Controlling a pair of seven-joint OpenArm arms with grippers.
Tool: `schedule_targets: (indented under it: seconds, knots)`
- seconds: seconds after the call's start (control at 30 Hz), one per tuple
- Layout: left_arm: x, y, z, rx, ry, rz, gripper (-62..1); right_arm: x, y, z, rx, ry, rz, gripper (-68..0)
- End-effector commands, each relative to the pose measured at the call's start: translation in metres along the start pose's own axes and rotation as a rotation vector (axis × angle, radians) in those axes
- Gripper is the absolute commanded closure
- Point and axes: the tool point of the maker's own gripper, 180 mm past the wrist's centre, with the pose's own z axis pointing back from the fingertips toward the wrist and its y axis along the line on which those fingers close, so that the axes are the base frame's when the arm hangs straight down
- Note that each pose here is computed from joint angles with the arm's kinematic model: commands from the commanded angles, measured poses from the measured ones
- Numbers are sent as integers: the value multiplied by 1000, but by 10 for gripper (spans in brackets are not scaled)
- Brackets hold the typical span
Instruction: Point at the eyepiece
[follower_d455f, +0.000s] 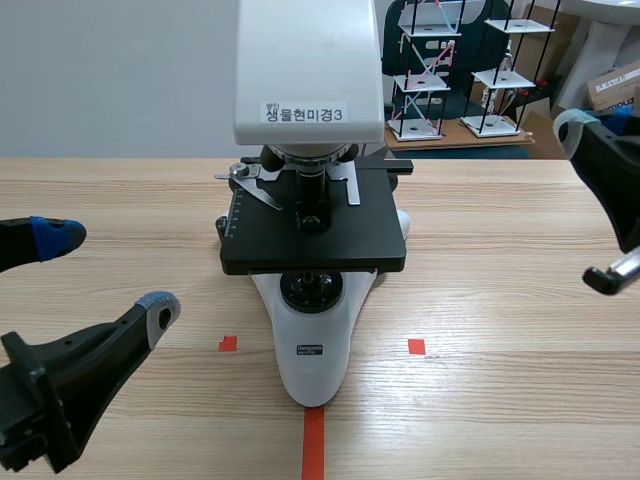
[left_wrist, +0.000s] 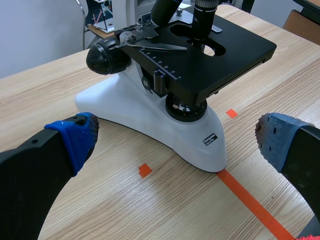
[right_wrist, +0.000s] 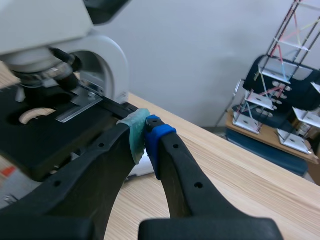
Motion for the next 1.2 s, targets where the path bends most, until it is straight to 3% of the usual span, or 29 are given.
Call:
schedule_targets:
  seconds: [0.0,0.2,0.4,0.6,0.77,1.17]
  knots:
    - [7,-1,0,-5,-26,0,-623,18,-10,-10,-16,-48,22,4]
    - [7,-2,0,-5,-26,0,-623,51,-33,-36,-39,-117,40,4]
    - [7,-1,0,-5,-26,0,-623,76,-28,-56,40,-163,57,4]
    - [7,-1,0,-5,-26,0,-623,88,-19,-80,99,-156,86,4]
    - [7,-1,0,-5,-26,0,-623,98,-20,-97,131,-183,41,4]
    - [7,-1,0,-5,-26,0,-623,90,-21,-127,170,-172,6,4]
